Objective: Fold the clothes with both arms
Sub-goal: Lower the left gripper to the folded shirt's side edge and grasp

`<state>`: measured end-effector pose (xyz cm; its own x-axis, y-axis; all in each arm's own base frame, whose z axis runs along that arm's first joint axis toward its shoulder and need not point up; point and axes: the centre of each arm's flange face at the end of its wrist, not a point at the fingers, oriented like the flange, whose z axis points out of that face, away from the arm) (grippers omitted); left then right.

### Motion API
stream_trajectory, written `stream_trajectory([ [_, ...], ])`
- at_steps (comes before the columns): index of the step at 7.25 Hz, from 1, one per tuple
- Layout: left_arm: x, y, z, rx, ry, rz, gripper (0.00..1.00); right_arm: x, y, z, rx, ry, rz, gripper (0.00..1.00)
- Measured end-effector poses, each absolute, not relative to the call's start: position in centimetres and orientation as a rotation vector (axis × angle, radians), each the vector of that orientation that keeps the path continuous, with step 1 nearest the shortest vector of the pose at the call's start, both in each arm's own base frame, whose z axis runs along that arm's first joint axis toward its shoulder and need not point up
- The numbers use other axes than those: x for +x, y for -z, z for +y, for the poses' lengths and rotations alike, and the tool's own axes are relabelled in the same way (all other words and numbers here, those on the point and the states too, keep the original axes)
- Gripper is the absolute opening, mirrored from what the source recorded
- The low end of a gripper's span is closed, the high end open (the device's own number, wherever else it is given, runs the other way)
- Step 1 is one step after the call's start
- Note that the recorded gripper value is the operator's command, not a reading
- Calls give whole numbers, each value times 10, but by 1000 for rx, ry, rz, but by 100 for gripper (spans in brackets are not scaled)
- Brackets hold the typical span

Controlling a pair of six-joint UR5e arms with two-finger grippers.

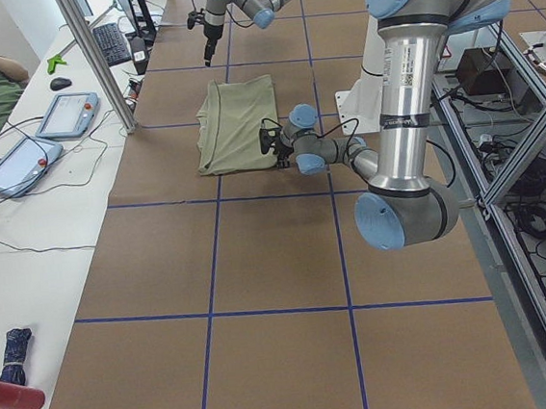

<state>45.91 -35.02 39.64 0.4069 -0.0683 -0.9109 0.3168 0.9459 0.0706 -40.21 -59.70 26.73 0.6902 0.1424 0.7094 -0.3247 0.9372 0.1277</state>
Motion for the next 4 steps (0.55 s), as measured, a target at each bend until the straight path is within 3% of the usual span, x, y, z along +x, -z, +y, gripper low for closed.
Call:
stream_trajectory([
  [4, 455, -396, -350, 257, 240, 1126, 0, -402, -268, -597, 253, -264, -767, 100],
])
